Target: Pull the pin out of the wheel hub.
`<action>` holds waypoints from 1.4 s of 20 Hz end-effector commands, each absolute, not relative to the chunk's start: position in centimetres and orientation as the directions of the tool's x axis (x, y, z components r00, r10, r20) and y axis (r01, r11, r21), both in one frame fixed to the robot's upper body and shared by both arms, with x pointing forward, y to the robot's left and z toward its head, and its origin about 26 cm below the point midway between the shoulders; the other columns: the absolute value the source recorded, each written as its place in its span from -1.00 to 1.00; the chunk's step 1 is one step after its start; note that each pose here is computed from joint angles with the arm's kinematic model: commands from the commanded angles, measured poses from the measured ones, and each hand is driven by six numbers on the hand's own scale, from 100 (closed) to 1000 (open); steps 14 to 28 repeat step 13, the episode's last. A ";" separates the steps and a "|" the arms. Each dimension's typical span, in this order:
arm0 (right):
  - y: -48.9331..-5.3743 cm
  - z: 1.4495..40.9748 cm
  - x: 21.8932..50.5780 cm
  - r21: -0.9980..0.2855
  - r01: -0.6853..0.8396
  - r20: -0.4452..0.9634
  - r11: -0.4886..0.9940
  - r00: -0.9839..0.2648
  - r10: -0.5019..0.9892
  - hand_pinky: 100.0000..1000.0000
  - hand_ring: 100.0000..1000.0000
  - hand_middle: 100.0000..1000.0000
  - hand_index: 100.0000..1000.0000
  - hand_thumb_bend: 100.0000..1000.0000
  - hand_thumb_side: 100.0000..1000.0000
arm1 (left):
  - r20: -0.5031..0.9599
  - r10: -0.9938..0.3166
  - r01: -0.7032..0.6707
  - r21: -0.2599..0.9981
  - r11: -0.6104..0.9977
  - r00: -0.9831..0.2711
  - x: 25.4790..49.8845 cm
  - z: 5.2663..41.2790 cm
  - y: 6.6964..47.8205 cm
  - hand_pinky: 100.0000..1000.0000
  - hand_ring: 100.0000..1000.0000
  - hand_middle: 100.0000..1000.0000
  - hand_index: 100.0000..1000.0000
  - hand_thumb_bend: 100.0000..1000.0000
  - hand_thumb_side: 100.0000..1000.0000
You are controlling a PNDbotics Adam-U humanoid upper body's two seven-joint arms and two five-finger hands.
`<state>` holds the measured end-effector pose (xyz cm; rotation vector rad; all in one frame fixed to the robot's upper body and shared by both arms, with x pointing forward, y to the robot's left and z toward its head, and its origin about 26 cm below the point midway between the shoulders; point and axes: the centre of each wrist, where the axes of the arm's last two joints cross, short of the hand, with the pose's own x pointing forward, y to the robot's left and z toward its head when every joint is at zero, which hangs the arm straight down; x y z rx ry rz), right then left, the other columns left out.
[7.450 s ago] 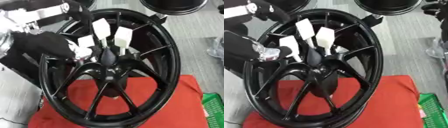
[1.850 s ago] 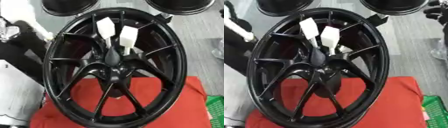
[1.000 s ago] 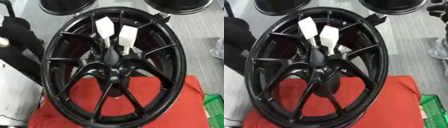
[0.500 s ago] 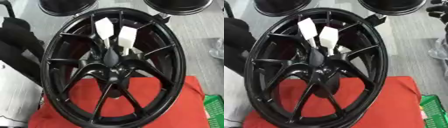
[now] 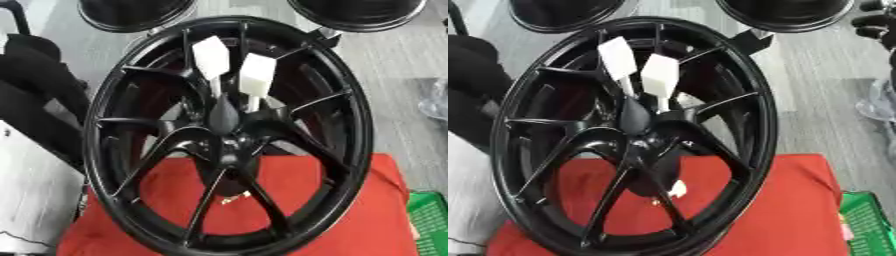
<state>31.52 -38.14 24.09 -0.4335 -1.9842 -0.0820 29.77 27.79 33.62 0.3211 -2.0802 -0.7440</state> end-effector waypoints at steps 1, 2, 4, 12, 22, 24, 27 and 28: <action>-38.1 25.3 31.3 -0.144 0.335 0.868 0.931 -0.409 0.282 0.43 0.20 0.18 0.37 -1.00 0.14 | 0.733 -0.301 0.113 0.456 0.883 -0.611 29.9 33.0 26.2 0.44 0.41 0.20 0.51 -1.00 0.37; -38.1 25.3 31.3 -0.143 0.334 0.868 0.931 -0.410 0.280 0.43 0.20 0.18 0.37 -1.00 0.13 | 0.764 -0.230 0.150 0.392 0.908 -0.603 30.1 32.2 25.6 0.45 0.43 0.25 0.52 -1.00 0.39; -38.1 25.4 31.3 -0.139 0.333 0.867 0.933 -0.414 0.277 0.43 0.20 0.18 0.37 -1.00 0.13 | 0.811 -0.093 0.209 0.258 0.943 -0.577 30.4 30.8 24.7 0.45 0.43 0.29 0.54 -1.00 0.40; -38.0 25.6 31.3 -0.092 0.346 0.863 0.934 -0.441 0.249 0.43 0.21 0.20 0.38 -1.00 0.12 | 0.848 0.189 0.288 -0.045 0.957 -0.496 31.1 26.9 21.6 0.44 0.42 0.30 0.54 -0.89 0.45; -37.9 25.6 31.3 -0.087 0.347 0.862 0.934 -0.443 0.245 0.43 0.21 0.20 0.38 -1.00 0.12 | 0.846 0.192 0.288 -0.048 0.956 -0.498 31.3 26.6 21.4 0.43 0.41 0.29 0.53 -0.90 0.45; -37.9 25.6 31.3 -0.087 0.347 0.862 0.934 -0.443 0.245 0.43 0.21 0.20 0.38 -1.00 0.12 | 0.846 0.192 0.288 -0.048 0.956 -0.498 31.3 26.6 21.4 0.43 0.41 0.29 0.53 -0.90 0.45; -37.9 25.6 31.3 -0.087 0.347 0.862 0.934 -0.443 0.245 0.43 0.21 0.20 0.38 -1.00 0.12 | 0.846 0.192 0.288 -0.048 0.956 -0.498 31.3 26.6 21.4 0.43 0.41 0.29 0.53 -0.90 0.45; -37.9 25.6 31.3 -0.087 0.347 0.862 0.934 -0.443 0.245 0.43 0.21 0.20 0.38 -1.00 0.12 | 0.846 0.192 0.288 -0.048 0.956 -0.498 31.3 26.6 21.4 0.43 0.41 0.29 0.53 -0.90 0.45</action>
